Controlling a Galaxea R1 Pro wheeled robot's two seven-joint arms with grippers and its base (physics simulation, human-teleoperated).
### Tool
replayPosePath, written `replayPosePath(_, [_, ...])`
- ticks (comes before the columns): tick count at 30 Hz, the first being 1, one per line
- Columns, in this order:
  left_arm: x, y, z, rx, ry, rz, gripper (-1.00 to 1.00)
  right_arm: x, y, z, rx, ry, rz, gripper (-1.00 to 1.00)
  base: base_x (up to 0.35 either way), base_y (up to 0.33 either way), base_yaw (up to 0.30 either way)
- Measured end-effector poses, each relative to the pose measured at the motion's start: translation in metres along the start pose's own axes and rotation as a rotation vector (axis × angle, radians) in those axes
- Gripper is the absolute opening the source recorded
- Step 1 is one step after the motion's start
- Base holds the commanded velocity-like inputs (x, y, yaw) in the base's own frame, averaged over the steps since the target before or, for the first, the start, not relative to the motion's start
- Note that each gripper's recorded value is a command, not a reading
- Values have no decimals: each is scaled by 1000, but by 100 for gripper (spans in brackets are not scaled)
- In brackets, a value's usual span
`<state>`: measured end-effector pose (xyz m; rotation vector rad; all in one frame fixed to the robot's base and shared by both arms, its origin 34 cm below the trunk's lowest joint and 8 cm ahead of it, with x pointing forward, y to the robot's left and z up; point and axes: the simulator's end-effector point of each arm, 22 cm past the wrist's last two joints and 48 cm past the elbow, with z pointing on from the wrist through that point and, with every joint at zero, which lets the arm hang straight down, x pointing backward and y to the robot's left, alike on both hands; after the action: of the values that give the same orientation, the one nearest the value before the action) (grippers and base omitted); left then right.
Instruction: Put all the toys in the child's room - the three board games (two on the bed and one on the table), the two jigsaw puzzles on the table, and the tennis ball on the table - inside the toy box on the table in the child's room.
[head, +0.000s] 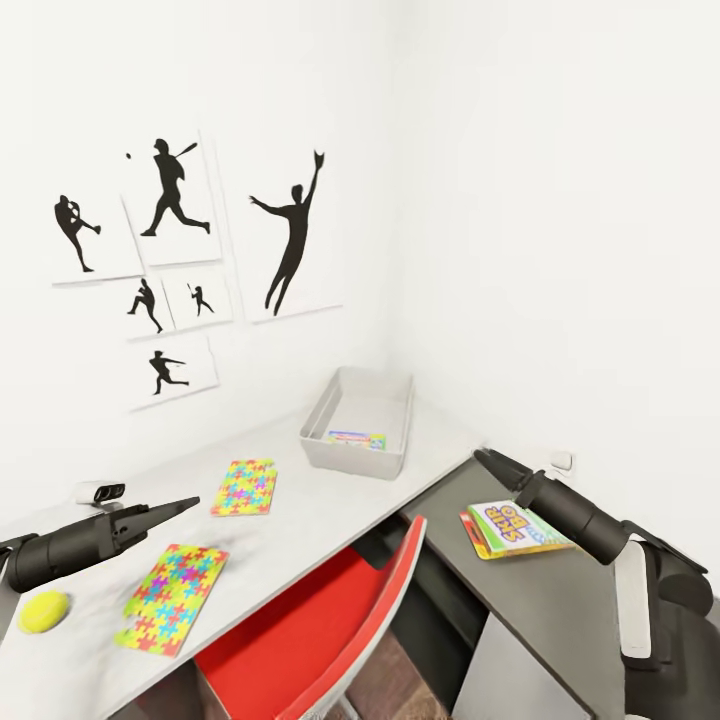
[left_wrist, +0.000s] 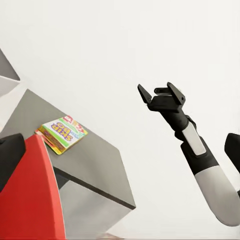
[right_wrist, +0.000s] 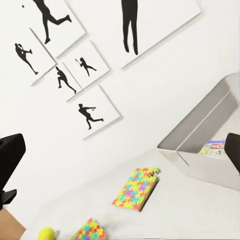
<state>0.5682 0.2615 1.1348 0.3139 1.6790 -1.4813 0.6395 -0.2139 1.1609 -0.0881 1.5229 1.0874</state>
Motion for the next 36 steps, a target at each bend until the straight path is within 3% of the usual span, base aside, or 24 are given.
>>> replayPosePath(36, [0,-1,-1,0,0,2,100,-1,0,0,4,-2,-1,100,-145,6,-281])
